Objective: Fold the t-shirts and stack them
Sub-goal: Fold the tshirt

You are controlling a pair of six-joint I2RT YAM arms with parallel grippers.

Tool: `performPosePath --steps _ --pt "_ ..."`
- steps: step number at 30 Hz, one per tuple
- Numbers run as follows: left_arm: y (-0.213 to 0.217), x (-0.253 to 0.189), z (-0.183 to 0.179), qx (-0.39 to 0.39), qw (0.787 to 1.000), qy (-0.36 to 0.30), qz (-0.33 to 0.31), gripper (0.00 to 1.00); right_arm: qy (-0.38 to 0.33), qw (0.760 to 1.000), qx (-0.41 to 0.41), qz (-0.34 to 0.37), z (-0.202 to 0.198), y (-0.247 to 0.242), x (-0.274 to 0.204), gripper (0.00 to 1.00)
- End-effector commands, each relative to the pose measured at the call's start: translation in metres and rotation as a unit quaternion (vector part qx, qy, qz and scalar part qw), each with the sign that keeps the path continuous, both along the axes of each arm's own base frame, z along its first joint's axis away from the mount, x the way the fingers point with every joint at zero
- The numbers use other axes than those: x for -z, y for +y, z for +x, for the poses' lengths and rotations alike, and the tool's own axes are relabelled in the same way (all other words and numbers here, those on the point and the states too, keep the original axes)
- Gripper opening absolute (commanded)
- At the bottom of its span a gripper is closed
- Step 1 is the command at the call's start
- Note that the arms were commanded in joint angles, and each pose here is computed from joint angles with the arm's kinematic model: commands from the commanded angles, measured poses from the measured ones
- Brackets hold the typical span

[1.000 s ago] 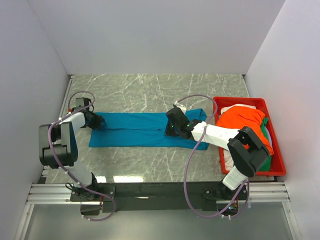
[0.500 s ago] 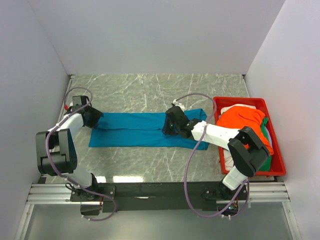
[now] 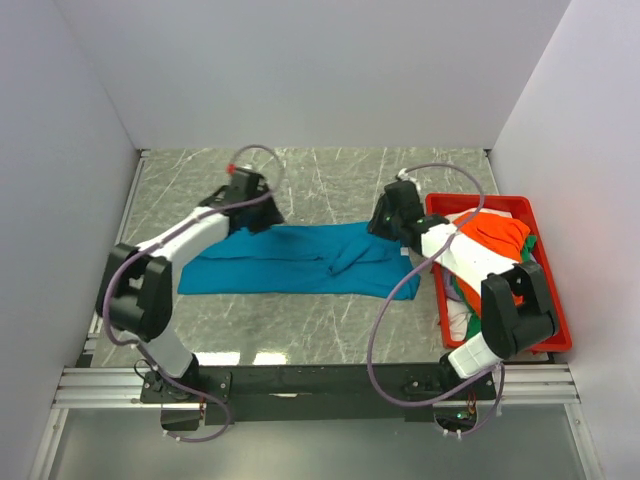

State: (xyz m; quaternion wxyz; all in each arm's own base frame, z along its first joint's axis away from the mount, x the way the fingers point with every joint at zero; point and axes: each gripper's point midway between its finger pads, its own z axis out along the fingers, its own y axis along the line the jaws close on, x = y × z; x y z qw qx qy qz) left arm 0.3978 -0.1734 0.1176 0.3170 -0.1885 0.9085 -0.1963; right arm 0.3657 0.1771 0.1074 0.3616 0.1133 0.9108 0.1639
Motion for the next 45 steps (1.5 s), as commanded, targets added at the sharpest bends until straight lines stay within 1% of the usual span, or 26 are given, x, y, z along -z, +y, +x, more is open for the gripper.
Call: performPosePath --steps 1,2,3,4,5,6,10,14,18,22,30,34,37,38,39,41,42,43,45 --pt "-0.042 0.010 -0.014 0.081 0.995 0.002 0.052 0.52 -0.012 1.000 -0.005 -0.023 0.021 -0.019 -0.012 0.38" --pt "-0.051 0.007 -0.013 0.089 0.994 -0.003 0.057 0.53 -0.010 1.000 -0.008 -0.027 0.025 -0.022 -0.010 0.38" --pt "-0.060 0.015 -0.015 0.106 0.992 0.004 0.066 0.53 -0.006 1.000 -0.008 -0.028 0.029 -0.025 -0.007 0.38" --pt "-0.076 0.018 -0.023 0.130 0.989 0.006 0.069 0.53 0.003 0.999 -0.013 -0.030 0.034 -0.024 -0.001 0.38" --pt "-0.088 0.016 -0.023 0.142 0.987 0.001 0.070 0.54 0.006 0.999 -0.015 -0.035 0.037 -0.026 0.002 0.39" --pt "-0.102 0.024 -0.031 0.164 0.984 0.006 0.076 0.55 0.011 0.999 -0.018 -0.033 0.042 -0.025 0.007 0.39" --pt "-0.132 0.032 -0.041 0.203 0.976 0.008 0.084 0.57 0.008 0.999 -0.041 -0.014 0.052 -0.011 0.010 0.41" --pt "-0.156 0.038 -0.052 0.235 0.968 0.009 0.087 0.57 0.015 0.999 -0.046 -0.017 0.062 -0.007 0.019 0.42" --pt "-0.165 0.043 -0.060 0.248 0.964 0.012 0.091 0.57 0.022 0.998 -0.051 -0.012 0.064 -0.003 0.026 0.42" --pt "-0.165 0.050 -0.068 0.252 0.963 0.021 0.097 0.53 0.026 0.998 -0.059 -0.003 0.066 0.003 0.031 0.42" --pt "-0.172 0.062 -0.085 0.273 0.956 0.030 0.102 0.51 0.035 0.997 -0.064 0.000 0.063 0.008 0.040 0.43" --pt "-0.170 0.065 -0.090 0.275 0.955 0.036 0.102 0.46 0.035 0.997 -0.064 0.000 0.059 0.010 0.041 0.41" --pt "-0.167 0.068 -0.093 0.276 0.954 0.041 0.106 0.40 0.036 0.997 -0.062 0.002 0.055 0.009 0.040 0.33" --pt "-0.167 0.066 -0.093 0.275 0.955 0.039 0.105 0.39 0.034 0.998 -0.061 0.002 0.054 0.009 0.039 0.29" --pt "-0.166 0.065 -0.094 0.275 0.955 0.038 0.105 0.36 0.034 0.998 -0.061 0.003 0.052 0.008 0.038 0.26" --pt "-0.163 0.064 -0.095 0.272 0.956 0.037 0.108 0.33 0.032 0.998 -0.060 0.006 0.050 0.007 0.036 0.21" --pt "-0.162 0.064 -0.095 0.270 0.956 0.037 0.109 0.31 0.031 0.998 -0.060 0.008 0.049 0.008 0.034 0.15" --pt "-0.161 0.062 -0.094 0.269 0.956 0.034 0.112 0.29 0.030 0.998 -0.060 0.009 0.048 0.008 0.034 0.13" --pt "-0.159 0.060 -0.093 0.266 0.956 0.033 0.116 0.24 0.029 0.998 -0.060 0.011 0.044 0.007 0.031 0.04"
